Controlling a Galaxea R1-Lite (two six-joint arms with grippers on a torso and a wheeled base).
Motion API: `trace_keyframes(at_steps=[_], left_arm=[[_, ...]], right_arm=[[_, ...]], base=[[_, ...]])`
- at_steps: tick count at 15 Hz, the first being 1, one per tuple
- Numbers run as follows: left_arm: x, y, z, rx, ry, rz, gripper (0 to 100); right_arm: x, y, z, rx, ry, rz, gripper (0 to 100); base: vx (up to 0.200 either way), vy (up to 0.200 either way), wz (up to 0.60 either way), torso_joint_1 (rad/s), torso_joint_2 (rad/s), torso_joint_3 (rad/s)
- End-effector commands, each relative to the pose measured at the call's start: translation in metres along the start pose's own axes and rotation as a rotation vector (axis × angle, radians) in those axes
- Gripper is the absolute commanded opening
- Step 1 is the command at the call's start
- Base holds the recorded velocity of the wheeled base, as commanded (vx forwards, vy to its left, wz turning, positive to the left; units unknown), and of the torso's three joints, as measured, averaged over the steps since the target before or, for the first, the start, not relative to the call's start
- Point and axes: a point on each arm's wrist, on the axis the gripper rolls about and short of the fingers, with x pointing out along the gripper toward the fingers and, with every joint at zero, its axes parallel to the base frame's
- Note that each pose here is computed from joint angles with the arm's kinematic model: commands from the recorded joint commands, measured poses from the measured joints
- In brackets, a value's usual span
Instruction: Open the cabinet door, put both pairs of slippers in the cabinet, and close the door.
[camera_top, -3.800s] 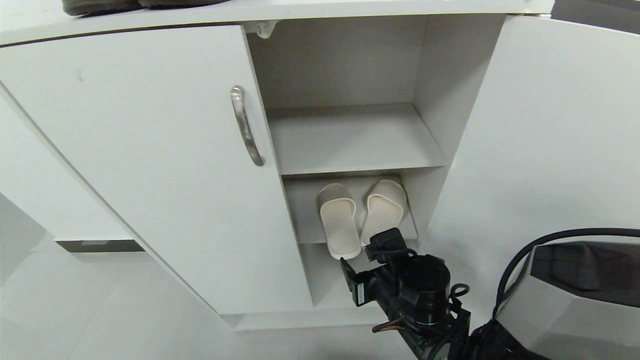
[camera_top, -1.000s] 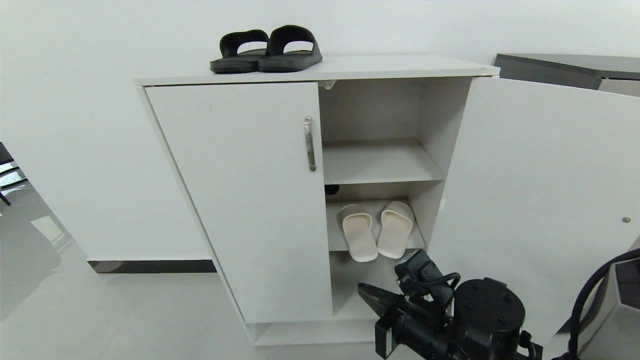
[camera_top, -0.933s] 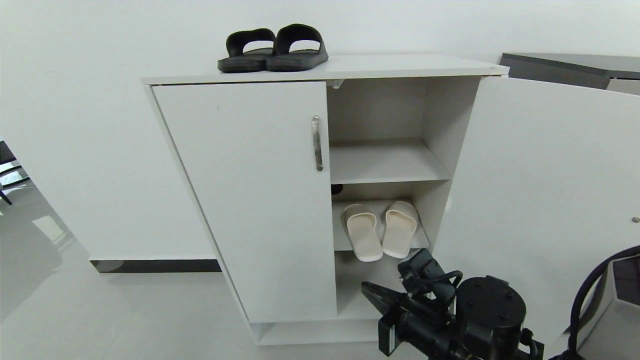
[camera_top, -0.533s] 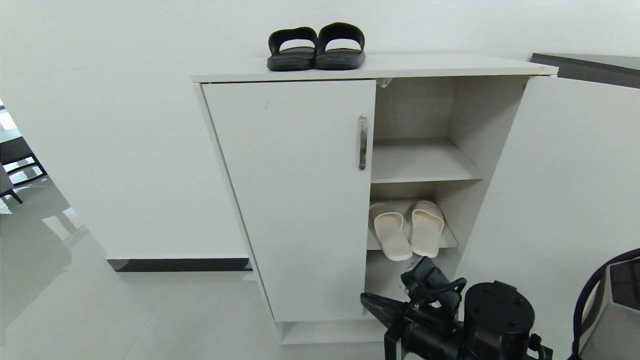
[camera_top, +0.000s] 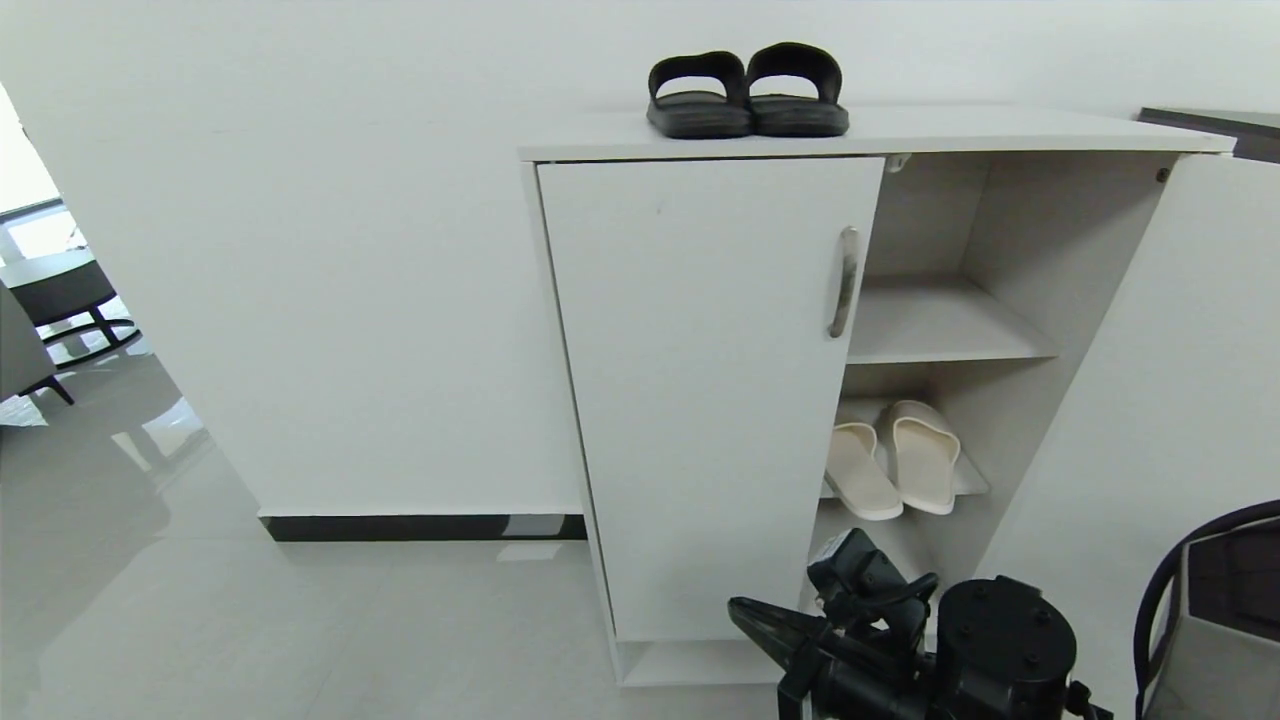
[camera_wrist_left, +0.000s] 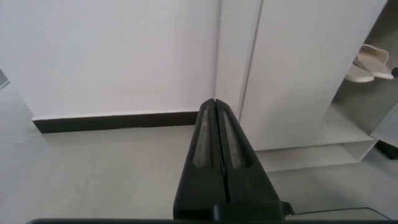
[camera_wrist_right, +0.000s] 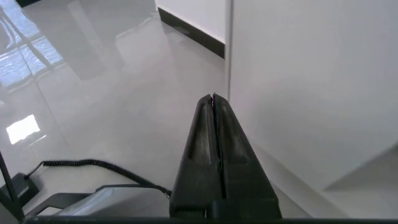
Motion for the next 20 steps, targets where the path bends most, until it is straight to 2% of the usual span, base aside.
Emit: trace_keyframes(at_steps=[1, 10, 14, 20], left_arm=[[0.0001, 0.0000, 0.0000, -0.002, 0.002, 0.000, 0], [0.0001, 0.0000, 0.0000, -0.003, 0.002, 0.000, 0], [0.0001, 0.0000, 0.0000, -0.003, 0.002, 0.000, 0], [0.0001, 0.0000, 0.0000, -0.003, 0.002, 0.000, 0]], right_arm=[[0.0003, -0.0002, -0.0040, 0.000, 0.016, 0.000, 0], [-0.0006, -0.0003, -0.0055, -0.001, 0.024, 0.002, 0], [-0.0006, 0.0002, -0.0055, -0.001, 0.025, 0.004, 0], [0.0007, -0.0006, -0.0089, -0.001, 0.037, 0.001, 0]], base=[[0.000, 0.000, 0.00, 0.000, 0.00, 0.000], [0.000, 0.000, 0.00, 0.003, -0.01, -0.004], [0.000, 0.000, 0.00, 0.062, -0.25, -0.250], [0.000, 0.000, 0.00, 0.172, -0.50, -0.294]])
